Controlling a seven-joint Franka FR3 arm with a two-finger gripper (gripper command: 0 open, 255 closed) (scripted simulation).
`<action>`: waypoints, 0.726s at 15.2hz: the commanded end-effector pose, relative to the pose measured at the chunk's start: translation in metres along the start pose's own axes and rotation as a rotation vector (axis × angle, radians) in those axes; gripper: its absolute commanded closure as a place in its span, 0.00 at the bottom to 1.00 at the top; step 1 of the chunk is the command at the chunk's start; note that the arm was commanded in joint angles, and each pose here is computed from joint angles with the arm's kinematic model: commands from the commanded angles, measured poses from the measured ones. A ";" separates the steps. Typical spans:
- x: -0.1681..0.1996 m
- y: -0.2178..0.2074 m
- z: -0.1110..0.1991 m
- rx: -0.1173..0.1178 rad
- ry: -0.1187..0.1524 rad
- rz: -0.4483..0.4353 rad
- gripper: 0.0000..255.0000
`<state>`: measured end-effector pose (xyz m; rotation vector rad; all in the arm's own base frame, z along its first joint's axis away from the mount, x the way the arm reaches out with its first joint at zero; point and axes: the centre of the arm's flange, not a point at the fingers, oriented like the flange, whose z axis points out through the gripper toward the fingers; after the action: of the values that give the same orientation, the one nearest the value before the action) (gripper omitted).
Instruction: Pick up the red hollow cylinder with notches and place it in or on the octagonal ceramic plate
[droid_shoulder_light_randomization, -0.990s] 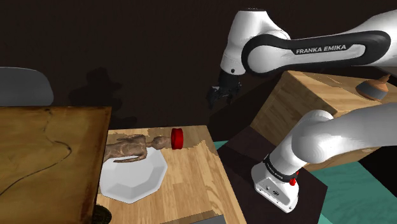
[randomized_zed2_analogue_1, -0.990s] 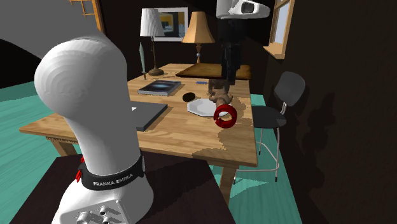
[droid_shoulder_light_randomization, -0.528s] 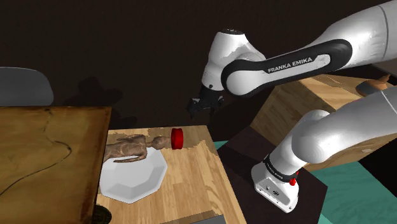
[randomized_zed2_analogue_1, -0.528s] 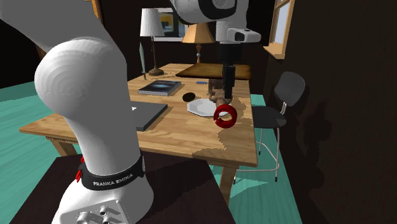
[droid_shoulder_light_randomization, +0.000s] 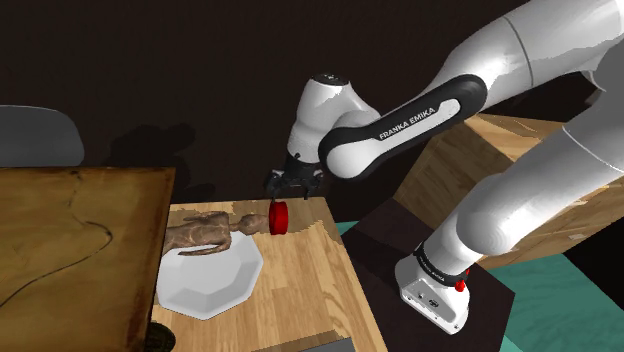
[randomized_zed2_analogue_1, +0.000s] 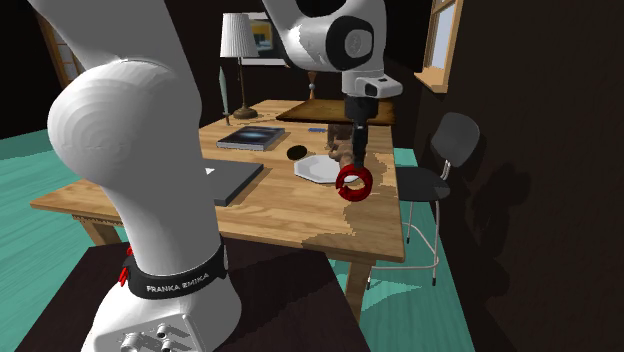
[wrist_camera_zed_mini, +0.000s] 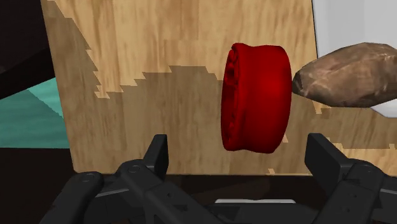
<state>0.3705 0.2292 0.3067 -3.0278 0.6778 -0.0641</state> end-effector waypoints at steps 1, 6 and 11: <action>0.000 -0.001 0.012 0.003 0.001 0.003 0.00; 0.000 -0.001 0.036 0.003 0.001 0.003 0.00; 0.000 -0.001 0.036 0.003 0.001 0.003 0.00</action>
<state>0.3723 0.2312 0.2709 -3.0243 0.6824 -0.0657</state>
